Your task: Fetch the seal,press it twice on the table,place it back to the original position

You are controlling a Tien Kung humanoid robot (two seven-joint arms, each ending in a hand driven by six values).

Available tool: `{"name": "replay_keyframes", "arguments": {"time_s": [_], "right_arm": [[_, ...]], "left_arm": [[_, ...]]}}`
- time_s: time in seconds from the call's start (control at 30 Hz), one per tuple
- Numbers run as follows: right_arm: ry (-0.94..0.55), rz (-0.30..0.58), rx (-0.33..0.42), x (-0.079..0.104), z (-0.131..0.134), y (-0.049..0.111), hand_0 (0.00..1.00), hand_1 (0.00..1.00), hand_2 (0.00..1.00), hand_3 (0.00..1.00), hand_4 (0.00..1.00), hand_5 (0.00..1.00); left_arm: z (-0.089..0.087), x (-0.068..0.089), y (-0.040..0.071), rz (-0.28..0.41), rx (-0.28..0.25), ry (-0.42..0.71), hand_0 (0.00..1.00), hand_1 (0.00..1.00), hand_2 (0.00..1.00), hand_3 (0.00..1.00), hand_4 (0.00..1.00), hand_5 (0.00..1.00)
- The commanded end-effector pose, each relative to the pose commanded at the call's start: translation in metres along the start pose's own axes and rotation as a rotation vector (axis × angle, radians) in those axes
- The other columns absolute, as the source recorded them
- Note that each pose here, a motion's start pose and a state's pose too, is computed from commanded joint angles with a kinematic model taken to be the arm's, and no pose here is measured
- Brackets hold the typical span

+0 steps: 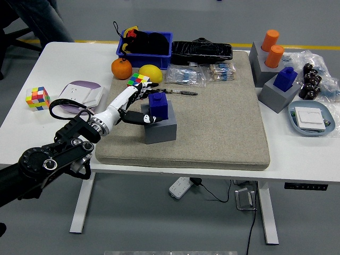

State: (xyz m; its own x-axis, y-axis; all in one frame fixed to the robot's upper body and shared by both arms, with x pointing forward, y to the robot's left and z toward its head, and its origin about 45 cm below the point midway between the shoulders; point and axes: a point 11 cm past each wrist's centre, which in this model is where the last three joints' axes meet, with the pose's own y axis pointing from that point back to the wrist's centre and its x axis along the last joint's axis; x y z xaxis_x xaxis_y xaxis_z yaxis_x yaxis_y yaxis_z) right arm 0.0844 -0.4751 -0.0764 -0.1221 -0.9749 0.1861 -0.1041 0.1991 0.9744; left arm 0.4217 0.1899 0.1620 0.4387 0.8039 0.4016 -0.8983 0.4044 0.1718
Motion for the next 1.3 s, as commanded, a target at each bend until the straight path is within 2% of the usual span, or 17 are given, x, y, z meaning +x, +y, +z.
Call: {"name": "replay_keyframes", "arguments": {"time_s": [0.5,0.53,0.7,0.73,0.93,0.97,1.13,1.17,1.3], "right_arm": [[-0.003,-0.003,0.0,-0.001,0.0005,-0.0002,0.862,0.774,0.731,0.742,0.796,0.572],[-0.004,-0.003,0.0,-0.0009,0.0006,-0.0003,0.862,0.774,0.731,0.742,0.796,0.571],[-0.005,-0.003,-0.002,-0.0007,0.0013,-0.0003,0.862,0.774,0.731,0.742,0.796,0.571],[-0.005,-0.003,-0.003,-0.0008,0.0013,-0.0003,0.863,0.774,0.731,0.742,0.795,0.57],[-0.005,-0.005,-0.001,-0.0016,0.0008,-0.0004,0.863,0.774,0.731,0.742,0.795,0.57],[-0.005,-0.005,-0.001,-0.0017,0.0008,-0.0004,0.862,0.774,0.729,0.742,0.795,0.569],[-0.005,-0.005,-0.002,-0.0016,0.0017,-0.0005,0.862,0.774,0.729,0.742,0.795,0.569],[-0.004,-0.004,-0.003,-0.0015,0.0018,-0.0005,0.863,0.772,0.729,0.742,0.796,0.569],[-0.006,-0.005,-0.002,-0.0017,0.0013,-0.0005,0.863,0.772,0.729,0.742,0.796,0.569]], "left_arm": [[-0.0017,-0.0044,-0.0003,-0.004,0.004,0.005,0.823,0.768,0.704,0.849,0.87,0.002],[-0.0017,-0.0045,-0.0004,-0.003,0.004,0.004,0.796,0.717,0.65,0.832,0.828,0.002],[-0.0023,-0.0054,-0.0005,-0.002,0.006,0.003,0.796,0.717,0.65,0.832,0.828,0.002],[-0.0024,-0.0054,-0.0006,0.0,0.006,0.003,0.786,0.641,0.617,0.829,0.812,0.002],[-0.0022,-0.005,-0.001,0.014,0.001,-0.007,0.786,0.641,0.617,0.829,0.812,0.002],[-0.0021,-0.0049,-0.001,0.018,0.0,-0.009,0.772,0.587,0.538,0.787,0.774,0.002],[-0.0017,-0.004,-0.0011,0.035,-0.007,-0.015,0.772,0.587,0.538,0.787,0.774,0.002],[-0.0014,-0.0036,-0.0012,0.038,-0.009,-0.014,0.726,0.535,0.475,0.739,0.689,0.002],[0.0002,-0.0023,-0.0016,0.044,-0.016,-0.008,0.726,0.535,0.475,0.739,0.689,0.002]]}}
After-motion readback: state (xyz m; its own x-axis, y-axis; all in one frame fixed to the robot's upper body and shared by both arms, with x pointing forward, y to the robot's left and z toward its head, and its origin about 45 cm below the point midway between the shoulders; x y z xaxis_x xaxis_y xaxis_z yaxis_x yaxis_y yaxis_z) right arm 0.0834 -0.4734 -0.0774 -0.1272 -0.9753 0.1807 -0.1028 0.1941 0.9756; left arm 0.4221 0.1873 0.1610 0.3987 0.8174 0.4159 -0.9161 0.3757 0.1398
